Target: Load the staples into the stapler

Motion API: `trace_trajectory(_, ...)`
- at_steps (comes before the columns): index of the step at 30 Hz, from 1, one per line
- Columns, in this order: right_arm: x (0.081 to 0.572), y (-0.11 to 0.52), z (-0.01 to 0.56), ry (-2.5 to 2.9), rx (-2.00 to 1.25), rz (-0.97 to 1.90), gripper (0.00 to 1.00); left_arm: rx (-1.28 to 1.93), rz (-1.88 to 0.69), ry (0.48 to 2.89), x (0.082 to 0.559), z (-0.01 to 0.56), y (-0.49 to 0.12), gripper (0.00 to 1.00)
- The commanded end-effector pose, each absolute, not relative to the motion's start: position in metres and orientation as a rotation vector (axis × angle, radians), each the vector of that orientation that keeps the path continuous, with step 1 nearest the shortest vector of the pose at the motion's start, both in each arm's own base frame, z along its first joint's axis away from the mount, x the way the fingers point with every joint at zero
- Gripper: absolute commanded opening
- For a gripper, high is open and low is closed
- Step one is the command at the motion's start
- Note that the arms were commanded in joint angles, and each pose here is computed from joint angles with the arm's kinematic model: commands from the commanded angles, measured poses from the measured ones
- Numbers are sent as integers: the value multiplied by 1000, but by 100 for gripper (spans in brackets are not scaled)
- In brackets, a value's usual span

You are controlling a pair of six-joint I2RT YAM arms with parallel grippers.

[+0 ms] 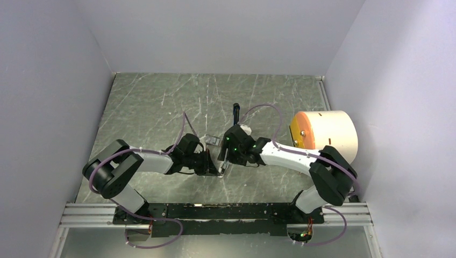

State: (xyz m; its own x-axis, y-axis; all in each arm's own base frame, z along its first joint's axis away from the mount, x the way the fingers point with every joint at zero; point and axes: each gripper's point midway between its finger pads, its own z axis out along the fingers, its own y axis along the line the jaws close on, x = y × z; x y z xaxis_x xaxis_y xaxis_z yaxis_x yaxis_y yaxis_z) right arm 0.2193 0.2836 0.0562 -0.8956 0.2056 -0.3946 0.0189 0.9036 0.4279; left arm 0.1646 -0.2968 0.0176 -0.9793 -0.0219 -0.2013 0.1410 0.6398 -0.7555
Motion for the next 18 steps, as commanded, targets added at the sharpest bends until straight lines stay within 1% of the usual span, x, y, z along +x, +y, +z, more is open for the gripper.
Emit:
trace_trajectory(1,210,284,46,2663,188,537,67,46,-1144,2671,170,6,-286,5)
trace_trajectory(5,207,285,36,2685,182,484,60,52,-1141,2672,169,6,-286,5)
trace_trajectory(12,209,292,32,2682,182,480,49,49,-1156,2678,166,4,-286,7)
trace_trajectory(14,211,293,32,2674,187,479,43,49,-1158,2672,166,5,-286,9)
trace_trajectory(16,213,291,32,2671,195,462,36,51,-1163,2649,168,10,-286,12)
trace_trajectory(18,216,289,33,2657,201,432,30,37,-1134,2615,173,16,-282,20)
